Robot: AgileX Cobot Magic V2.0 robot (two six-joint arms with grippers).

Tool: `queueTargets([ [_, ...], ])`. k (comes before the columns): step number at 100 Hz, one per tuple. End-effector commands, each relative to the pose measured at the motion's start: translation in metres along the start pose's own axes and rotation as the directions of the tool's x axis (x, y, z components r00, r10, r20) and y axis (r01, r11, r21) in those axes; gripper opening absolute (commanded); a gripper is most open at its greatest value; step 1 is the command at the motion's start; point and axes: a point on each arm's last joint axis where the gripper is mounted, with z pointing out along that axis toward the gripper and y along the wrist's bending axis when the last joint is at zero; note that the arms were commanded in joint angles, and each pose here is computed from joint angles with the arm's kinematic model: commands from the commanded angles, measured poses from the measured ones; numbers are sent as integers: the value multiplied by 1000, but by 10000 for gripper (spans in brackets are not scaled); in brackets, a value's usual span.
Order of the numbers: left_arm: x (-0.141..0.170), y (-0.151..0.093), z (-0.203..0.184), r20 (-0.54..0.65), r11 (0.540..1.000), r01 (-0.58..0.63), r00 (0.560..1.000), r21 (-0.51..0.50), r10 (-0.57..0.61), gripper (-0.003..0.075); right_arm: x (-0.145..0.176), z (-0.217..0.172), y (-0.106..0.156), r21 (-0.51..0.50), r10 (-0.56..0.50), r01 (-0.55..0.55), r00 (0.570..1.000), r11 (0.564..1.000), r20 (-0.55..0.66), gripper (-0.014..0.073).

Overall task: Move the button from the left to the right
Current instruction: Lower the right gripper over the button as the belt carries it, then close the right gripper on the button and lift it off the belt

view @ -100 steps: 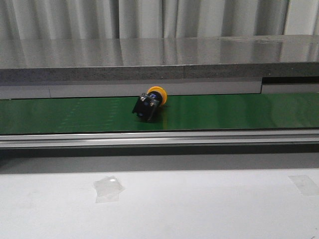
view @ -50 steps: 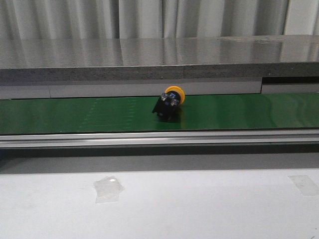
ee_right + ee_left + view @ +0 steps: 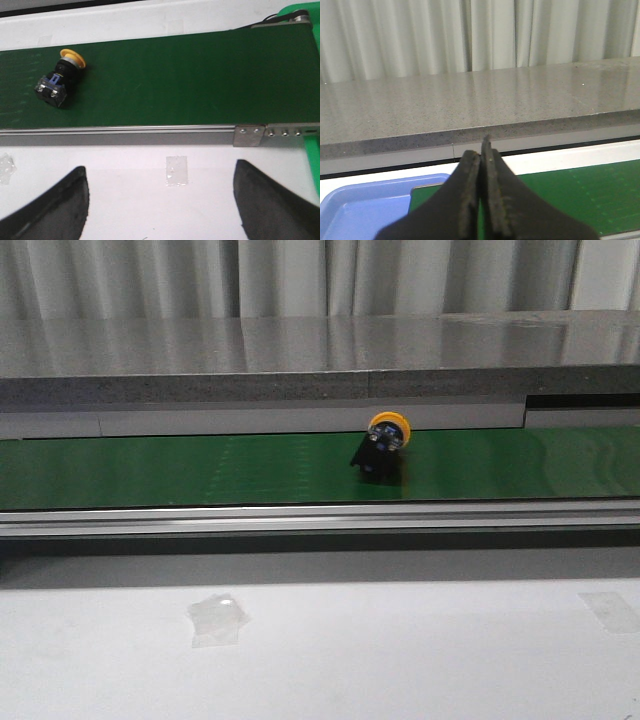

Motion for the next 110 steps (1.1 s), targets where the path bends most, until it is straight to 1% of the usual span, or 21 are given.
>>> queueTargets([
  [1, -14, 2, 0, 87, 1000, 18, 996, -20, -16, -20, -24, 6, 5, -31, 28, -26, 997, 999, 73, 594],
  [27, -14, 2, 0, 87, 1000, 18, 996, -20, -16, -20, -61, 52, 9, -21, 48, -49, 999, 999, -19, 594],
  [48, -14, 2, 0, 87, 1000, 18, 996, -20, -16, -20, -79, 96, 9, -10, 68, -70, 993, 998, -95, 594],
  [57, -14, 2, 0, 87, 1000, 18, 996, -20, -16, -20, -83, 112, 12, -19, 75, -78, 989, 997, -125, 594],
  [78, -14, 2, 0, 87, 1000, 18, 996, -20, -16, -20, -88, 145, 28, -58, 56, -66, 987, 996, -148, 594],
  [101, -14, 2, 0, 87, 1000, 18, 996, -20, -16, -20, -88, 171, 40, -83, 55, -71, 980, 994, -189, 594],
  [110, -14, 2, 0, 87, 1000, 18, 996, -20, -16, -20, -86, 181, 40, -78, 59, -77, 976, 994, -210, 594],
])
